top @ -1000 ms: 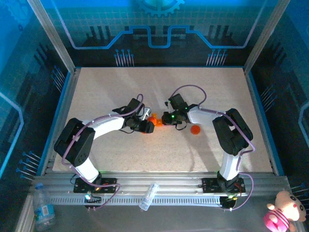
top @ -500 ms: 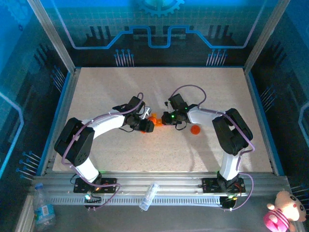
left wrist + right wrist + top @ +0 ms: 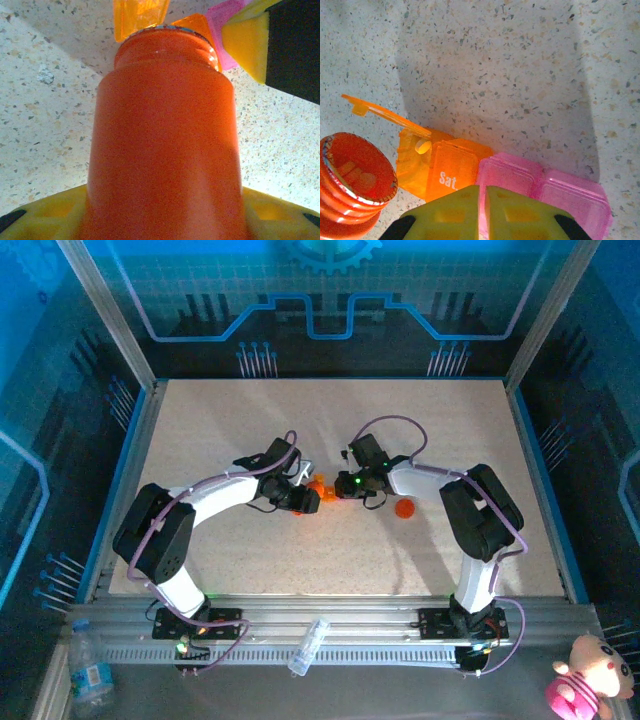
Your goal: Sort the pills into containers
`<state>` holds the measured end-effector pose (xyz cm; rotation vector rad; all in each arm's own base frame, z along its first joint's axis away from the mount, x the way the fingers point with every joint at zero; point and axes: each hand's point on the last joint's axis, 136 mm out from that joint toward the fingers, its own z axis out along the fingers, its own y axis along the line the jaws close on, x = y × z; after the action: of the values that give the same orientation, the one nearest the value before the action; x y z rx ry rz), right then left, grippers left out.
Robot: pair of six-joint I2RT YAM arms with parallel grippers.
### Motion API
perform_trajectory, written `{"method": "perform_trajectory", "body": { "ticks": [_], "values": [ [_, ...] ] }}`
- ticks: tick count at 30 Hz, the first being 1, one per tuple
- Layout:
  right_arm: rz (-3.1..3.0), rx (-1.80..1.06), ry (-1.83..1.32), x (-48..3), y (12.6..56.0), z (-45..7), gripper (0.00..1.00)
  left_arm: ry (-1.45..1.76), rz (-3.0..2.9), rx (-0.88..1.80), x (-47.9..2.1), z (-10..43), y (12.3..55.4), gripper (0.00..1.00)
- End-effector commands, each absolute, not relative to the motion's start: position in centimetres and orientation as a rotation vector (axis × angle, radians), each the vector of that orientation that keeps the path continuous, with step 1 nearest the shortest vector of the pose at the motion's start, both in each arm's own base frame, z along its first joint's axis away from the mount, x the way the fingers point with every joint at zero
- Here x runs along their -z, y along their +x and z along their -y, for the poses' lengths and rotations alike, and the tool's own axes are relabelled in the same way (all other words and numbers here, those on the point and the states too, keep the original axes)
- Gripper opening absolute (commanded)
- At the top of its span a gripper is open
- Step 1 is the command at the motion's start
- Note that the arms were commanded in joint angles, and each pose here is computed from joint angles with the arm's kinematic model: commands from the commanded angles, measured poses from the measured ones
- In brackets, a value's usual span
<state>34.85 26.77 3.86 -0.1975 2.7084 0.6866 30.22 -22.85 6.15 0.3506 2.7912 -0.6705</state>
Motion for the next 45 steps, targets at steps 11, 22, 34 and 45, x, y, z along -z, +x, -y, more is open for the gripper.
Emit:
{"method": "perform_trajectory", "body": {
  "ticks": [11,22,34,45],
  "values": [
    [-2.790,-0.656,-0.154,-1.7,34.0,-25.9,0.14,0.373,-2.752,0.745,-6.8,23.6,30.2,0.00],
    [-2.769,-0.694,-0.158,-2.5,34.4,-26.5,0.17,0.409,-2.584,0.860,-7.8,24.4,30.0,0.00],
    [-2.650,-0.808,-0.207,-6.9,35.7,-27.7,0.25,0.427,-2.315,0.927,-10.7,24.6,30.0,0.00],
    [-2.523,-0.839,-0.091,-13.5,37.3,-24.5,0.35,0.455,-2.087,0.976,-14.9,25.0,30.4,0.00]
  ]
}}
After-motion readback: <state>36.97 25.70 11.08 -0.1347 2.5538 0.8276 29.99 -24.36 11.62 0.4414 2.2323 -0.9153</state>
